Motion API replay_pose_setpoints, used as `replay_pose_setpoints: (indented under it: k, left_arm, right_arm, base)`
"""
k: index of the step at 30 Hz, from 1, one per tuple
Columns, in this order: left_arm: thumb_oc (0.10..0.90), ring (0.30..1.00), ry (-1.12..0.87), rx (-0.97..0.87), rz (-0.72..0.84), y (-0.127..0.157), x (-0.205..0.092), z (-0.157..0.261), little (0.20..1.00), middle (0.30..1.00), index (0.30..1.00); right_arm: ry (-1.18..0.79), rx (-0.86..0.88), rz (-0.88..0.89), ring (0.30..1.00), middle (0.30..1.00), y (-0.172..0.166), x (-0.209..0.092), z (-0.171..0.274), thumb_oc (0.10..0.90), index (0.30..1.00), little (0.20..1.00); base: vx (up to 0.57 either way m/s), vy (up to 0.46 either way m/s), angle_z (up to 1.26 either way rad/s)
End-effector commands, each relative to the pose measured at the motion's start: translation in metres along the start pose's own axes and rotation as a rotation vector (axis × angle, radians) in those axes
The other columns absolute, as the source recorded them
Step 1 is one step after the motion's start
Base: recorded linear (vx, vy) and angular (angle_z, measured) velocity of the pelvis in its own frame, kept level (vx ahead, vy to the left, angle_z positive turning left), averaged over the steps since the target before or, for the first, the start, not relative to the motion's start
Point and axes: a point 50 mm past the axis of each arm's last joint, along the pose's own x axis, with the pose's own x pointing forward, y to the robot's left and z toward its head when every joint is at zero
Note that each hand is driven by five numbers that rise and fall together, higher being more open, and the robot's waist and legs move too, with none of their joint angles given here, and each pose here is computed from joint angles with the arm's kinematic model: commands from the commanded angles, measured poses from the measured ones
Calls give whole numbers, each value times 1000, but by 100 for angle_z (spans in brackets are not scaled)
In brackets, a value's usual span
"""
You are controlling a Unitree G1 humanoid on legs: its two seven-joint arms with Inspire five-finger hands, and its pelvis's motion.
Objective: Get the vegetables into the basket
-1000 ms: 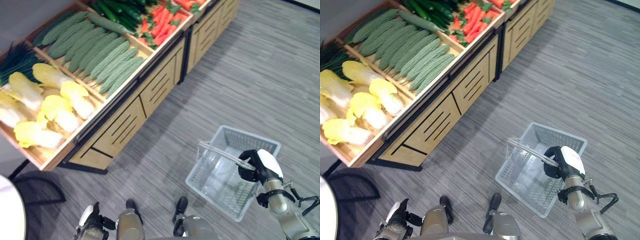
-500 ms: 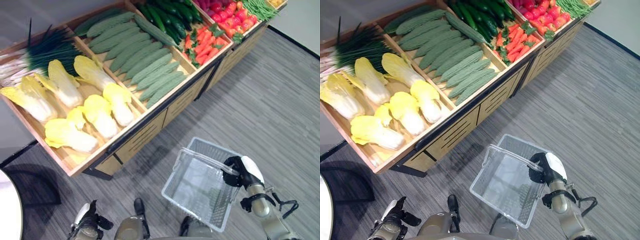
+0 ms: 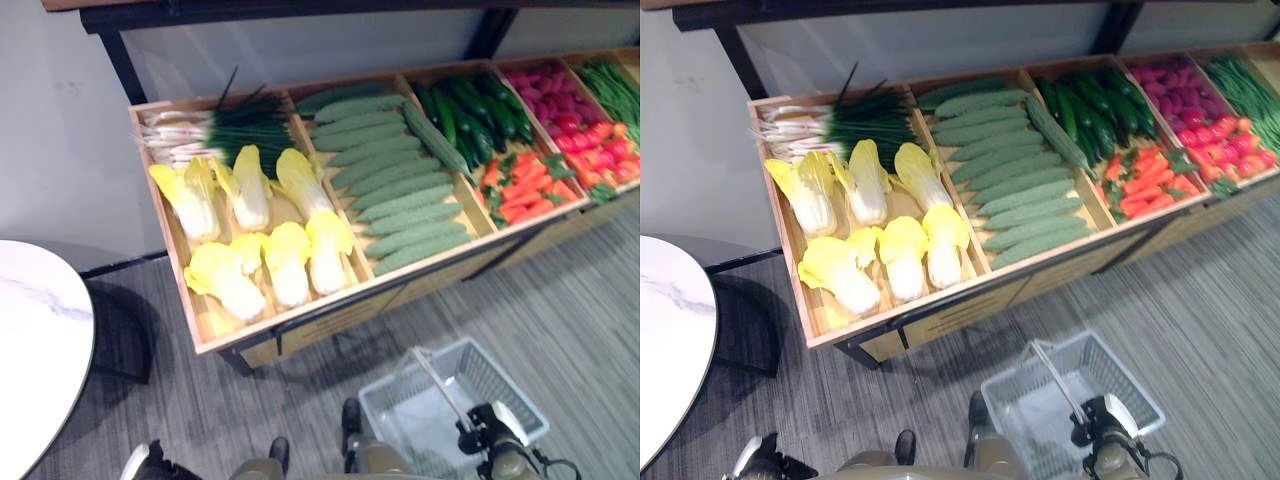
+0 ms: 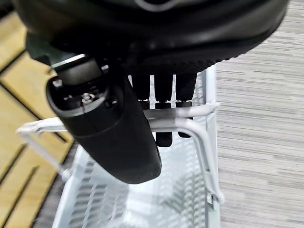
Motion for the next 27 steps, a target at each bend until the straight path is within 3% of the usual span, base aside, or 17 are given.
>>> replay_pose_setpoints:
  k: [1,6,8,13,19,25,26,27]
  left_arm:
    - [900,1000,-66,-54,50,9,4,27,1000,1000,1000]
    - [900,1000,9,-98,26,-8,-1,12,1000,1000,1000]
    - [900,1000,144,-294,93,-9,-4,-11,1000,1000,1000]
    - [900,1000,229,-497,186,-2,-5,-19,1000,1000,1000]
    - [900,1000,442,-992,601,58,-6,-47,1000,1000,1000]
    - [900,1000,374,-1039,738,96,-4,-42,1000,1000,1000]
    - [900,1000,318,-1026,765,105,-3,-33,1000,1000,1000]
    - [900,1000,142,-998,824,126,-3,-5,1000,1000,1000]
  right_arm:
    - [69,76,-208,300,300,-61,7,-17,400,300,300]
    - [210,113,-194,300,300,-53,0,-47,400,300,300]
    - [205,86,-148,300,300,-37,-1,-43,400,300,300]
    - [211,87,-117,300,300,-25,-2,-42,400,300,300]
    - [198,45,-48,300,300,-2,-7,-41,400,300,300]
    - [146,-3,-38,300,300,0,-8,-38,400,300,300]
    - [138,-10,-45,300,300,-1,-8,-38,400,300,300]
    - [126,-18,-58,300,300,-2,-8,-38,400,300,300]
  base:
    - [30,-149,44]
    - [75,-53,68]
    - [75,72,8]
    - [17,49,-1]
    - [36,36,5]
    - [3,16,1]
    - [0,0,0]
    - [0,0,0]
